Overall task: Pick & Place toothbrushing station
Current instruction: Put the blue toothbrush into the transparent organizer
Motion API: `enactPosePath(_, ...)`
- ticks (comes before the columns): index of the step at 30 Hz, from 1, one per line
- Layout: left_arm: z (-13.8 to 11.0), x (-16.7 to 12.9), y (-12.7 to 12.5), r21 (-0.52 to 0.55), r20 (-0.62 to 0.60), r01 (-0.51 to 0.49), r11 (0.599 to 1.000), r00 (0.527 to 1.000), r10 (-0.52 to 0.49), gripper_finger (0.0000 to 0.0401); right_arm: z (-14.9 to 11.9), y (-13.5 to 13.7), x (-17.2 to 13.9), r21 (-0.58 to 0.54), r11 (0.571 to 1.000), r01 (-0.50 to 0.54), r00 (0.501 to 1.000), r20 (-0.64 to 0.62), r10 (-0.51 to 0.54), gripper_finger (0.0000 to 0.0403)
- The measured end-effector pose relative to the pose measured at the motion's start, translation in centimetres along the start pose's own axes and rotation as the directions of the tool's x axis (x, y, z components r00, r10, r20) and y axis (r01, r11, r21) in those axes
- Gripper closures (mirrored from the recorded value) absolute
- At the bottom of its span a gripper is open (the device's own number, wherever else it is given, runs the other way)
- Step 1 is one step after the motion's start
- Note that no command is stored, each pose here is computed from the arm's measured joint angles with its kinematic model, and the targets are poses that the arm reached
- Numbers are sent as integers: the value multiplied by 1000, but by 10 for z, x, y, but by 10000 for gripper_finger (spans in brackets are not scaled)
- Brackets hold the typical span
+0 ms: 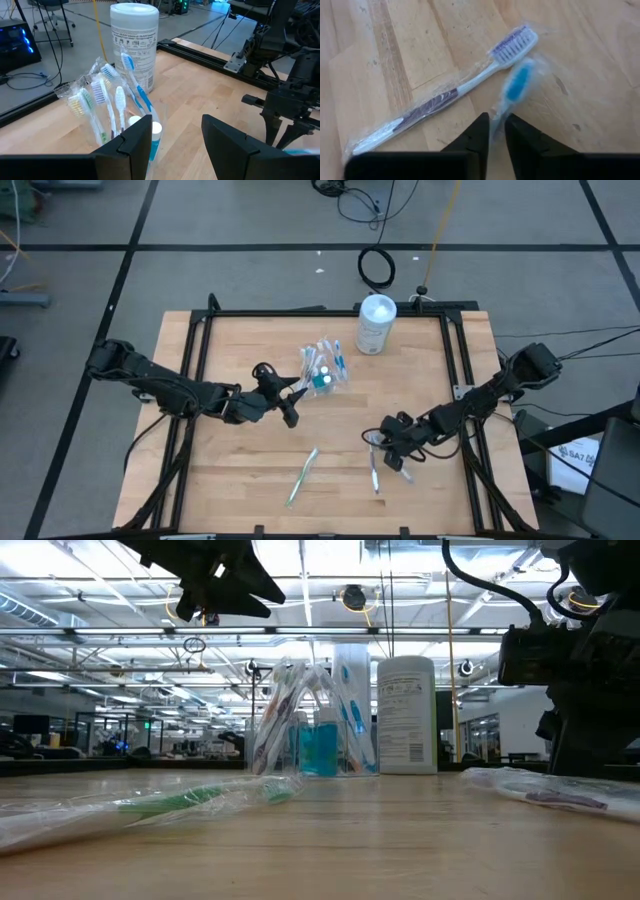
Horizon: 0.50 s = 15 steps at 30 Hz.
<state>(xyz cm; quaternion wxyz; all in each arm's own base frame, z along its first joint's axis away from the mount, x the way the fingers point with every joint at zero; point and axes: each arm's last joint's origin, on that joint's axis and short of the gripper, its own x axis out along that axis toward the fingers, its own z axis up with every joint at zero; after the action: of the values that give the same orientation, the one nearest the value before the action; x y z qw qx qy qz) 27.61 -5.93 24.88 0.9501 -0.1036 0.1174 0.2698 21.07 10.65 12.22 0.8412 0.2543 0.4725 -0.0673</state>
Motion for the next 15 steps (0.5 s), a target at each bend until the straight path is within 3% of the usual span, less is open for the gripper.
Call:
enactPosePath(6, 5, -4, 2, 44, 14, 6, 999, 1000, -7, 221, 2, -1, 0, 8, 1000, 0, 1000, -4, 0, 395)
enactPosePath(15, 36, -32, 17, 79, 97, 34, 996, 994, -42, 222, 11, -9, 0, 5, 1000, 14, 1000, 8, -14, 399)
